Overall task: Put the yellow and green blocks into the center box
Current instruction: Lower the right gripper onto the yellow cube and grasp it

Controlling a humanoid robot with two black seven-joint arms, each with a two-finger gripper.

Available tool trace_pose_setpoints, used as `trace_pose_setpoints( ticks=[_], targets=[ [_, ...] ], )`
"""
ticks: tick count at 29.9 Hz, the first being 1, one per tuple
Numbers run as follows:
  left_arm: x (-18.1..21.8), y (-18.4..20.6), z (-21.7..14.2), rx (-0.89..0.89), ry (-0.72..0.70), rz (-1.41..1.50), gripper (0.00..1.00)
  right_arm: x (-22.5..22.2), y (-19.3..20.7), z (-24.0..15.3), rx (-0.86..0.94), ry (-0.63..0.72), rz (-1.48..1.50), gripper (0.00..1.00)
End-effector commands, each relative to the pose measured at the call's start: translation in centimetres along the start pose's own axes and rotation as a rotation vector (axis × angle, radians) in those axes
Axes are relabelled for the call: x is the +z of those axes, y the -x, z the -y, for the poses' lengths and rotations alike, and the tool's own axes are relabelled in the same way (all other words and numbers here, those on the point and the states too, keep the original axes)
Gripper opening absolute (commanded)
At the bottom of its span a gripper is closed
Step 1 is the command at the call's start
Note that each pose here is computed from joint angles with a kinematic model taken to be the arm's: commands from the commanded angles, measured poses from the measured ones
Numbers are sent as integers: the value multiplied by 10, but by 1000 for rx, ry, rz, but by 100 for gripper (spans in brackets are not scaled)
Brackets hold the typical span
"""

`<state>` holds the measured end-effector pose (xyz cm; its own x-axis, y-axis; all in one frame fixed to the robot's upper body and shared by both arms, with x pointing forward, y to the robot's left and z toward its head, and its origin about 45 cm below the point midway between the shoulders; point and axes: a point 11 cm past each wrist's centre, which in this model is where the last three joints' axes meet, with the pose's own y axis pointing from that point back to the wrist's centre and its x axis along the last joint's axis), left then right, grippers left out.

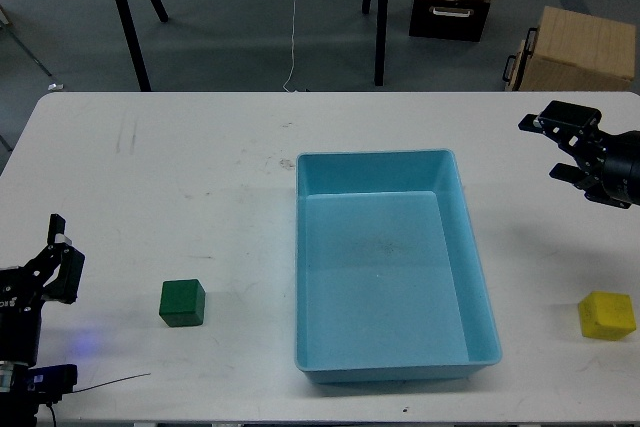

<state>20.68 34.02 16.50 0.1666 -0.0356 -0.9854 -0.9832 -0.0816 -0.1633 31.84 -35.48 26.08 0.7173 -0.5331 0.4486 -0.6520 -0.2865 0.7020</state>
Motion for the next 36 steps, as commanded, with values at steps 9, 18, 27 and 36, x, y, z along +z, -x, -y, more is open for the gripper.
trace_pose_setpoints(
  ticks=[9,18,27,36],
  targets=[
    [-5,-3,-2,11,-12,-7,100,82,48,-13,-226,335,-322,100],
    [-5,-4,-3,15,-14,-7,100,99,80,-13,-298,376,-331,100],
    [-5,-8,-5,29,-14,-8,100,91,94,4,-293,337,-321,99],
    [-5,-9,-6,31,-14,-8,100,95,101,9,-290,340,-305,16]
  ],
)
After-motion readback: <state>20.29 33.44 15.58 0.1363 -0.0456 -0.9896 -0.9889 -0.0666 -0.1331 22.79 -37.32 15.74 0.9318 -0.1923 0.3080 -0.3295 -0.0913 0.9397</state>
